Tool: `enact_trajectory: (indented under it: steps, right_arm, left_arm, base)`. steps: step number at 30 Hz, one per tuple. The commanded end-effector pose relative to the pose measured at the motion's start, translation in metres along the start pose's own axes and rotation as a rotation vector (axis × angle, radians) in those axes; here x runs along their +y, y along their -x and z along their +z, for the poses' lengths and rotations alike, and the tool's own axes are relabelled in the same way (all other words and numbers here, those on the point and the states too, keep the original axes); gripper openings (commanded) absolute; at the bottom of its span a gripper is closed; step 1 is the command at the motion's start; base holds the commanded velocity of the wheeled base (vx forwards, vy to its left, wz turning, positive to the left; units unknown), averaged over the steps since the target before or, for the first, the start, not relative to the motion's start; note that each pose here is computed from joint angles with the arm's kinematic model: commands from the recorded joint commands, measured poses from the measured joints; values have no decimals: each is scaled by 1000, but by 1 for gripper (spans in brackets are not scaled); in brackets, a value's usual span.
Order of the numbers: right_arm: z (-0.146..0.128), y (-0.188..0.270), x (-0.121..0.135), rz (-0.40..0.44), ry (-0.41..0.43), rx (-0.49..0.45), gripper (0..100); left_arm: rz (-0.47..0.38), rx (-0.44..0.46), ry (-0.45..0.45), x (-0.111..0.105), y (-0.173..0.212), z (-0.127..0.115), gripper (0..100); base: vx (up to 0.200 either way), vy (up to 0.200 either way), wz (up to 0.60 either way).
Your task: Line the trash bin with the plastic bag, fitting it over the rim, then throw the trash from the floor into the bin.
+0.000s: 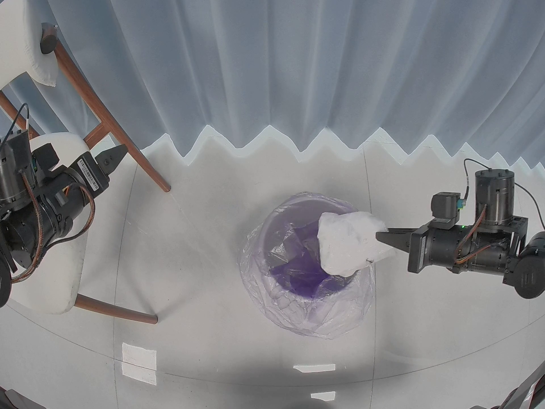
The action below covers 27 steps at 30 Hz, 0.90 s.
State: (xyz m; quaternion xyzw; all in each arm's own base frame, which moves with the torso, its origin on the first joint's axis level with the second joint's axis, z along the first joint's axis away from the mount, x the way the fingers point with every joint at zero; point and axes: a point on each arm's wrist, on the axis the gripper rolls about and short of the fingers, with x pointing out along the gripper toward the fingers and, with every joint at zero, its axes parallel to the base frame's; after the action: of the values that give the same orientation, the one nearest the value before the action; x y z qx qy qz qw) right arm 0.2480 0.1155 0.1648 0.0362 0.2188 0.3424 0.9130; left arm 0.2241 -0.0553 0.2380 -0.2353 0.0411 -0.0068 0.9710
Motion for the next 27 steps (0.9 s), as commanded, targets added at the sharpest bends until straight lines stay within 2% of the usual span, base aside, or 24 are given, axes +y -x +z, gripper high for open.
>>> enact_trajectory:
  steps: [1, 5, 18, 27]
  right_arm:
    - [-22, -40, 9, 31, 14, 88, 0]
    - [-34, -64, 1, 7, 34, 92, 0]
    - [-46, -111, -15, -23, 22, 132, 0]
    - [-35, -129, -28, -94, 25, 90, 0]
  left_arm:
    - [24, -13, 4, 8, -1, 4, 100]
    - [33, -19, 5, 10, 0, 5, 100]
    - [39, -24, 4, 11, -2, 6, 100]
    - [39, -20, 3, 11, 0, 5, 100]
  base:
    - [0, 0, 0]
    - [0, 0, 0]
    - [0, 0, 0]
    - [0, 0, 0]
